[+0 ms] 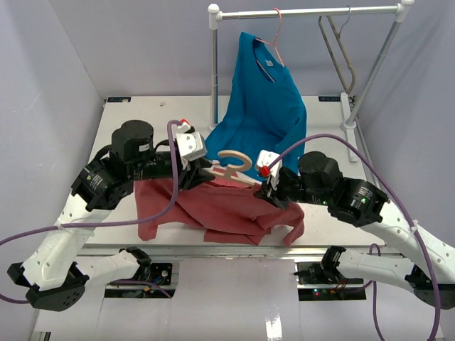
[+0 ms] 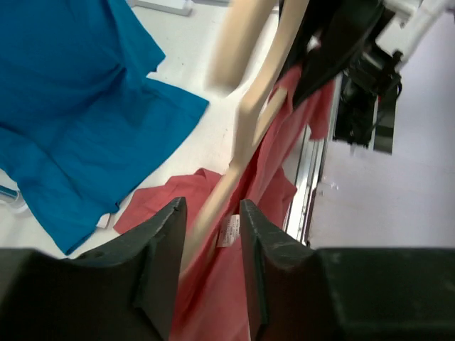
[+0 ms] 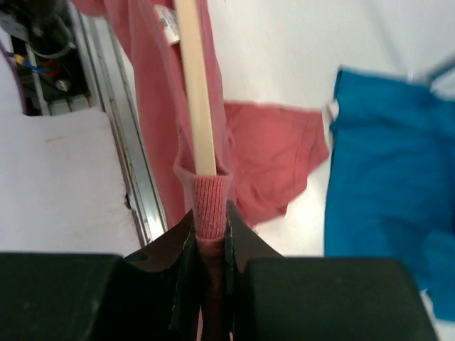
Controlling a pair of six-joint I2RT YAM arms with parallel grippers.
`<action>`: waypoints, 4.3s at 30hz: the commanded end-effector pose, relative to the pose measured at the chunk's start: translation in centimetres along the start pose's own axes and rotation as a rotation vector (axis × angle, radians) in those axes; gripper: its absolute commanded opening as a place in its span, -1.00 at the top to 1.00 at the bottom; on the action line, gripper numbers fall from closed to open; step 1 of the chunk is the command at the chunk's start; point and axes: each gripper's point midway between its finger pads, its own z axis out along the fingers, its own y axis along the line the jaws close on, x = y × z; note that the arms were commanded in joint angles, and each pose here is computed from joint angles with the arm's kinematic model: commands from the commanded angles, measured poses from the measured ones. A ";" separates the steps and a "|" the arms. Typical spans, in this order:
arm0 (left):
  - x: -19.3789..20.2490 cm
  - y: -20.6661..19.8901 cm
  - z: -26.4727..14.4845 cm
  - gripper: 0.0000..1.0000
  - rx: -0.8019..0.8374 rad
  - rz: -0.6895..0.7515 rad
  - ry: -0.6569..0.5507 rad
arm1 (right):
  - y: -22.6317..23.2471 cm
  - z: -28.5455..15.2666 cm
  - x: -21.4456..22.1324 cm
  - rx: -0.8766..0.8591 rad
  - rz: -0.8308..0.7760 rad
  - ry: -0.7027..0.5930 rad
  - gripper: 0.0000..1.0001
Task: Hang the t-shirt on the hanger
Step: Place the hanger at the clothesline.
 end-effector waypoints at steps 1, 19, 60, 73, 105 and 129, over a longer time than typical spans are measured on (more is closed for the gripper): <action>-3.8 3.1 0.2 -0.04 -0.145 -0.039 -0.120 | -2.1 -0.2 5.2 0.205 0.208 0.140 0.84; -2.5 9.1 -1.6 -0.40 -0.546 -0.144 -0.195 | -7.6 -4.8 5.3 0.656 0.444 0.206 0.85; 4.5 3.9 -4.6 -0.96 -0.515 -0.216 -0.223 | -29.1 3.0 -11.5 1.025 0.506 -0.226 0.85; 5.7 3.1 -3.9 -0.96 -0.479 -0.238 -0.225 | -32.2 4.2 -12.8 1.102 0.441 -0.248 0.85; 7.5 2.1 -2.2 -0.96 -0.409 -0.260 -0.241 | -39.9 8.0 -8.0 1.163 0.456 -0.262 0.85; 6.6 2.1 -2.6 -0.96 -0.413 -0.266 -0.273 | -34.8 0.0 -11.4 1.110 0.404 -0.303 -0.30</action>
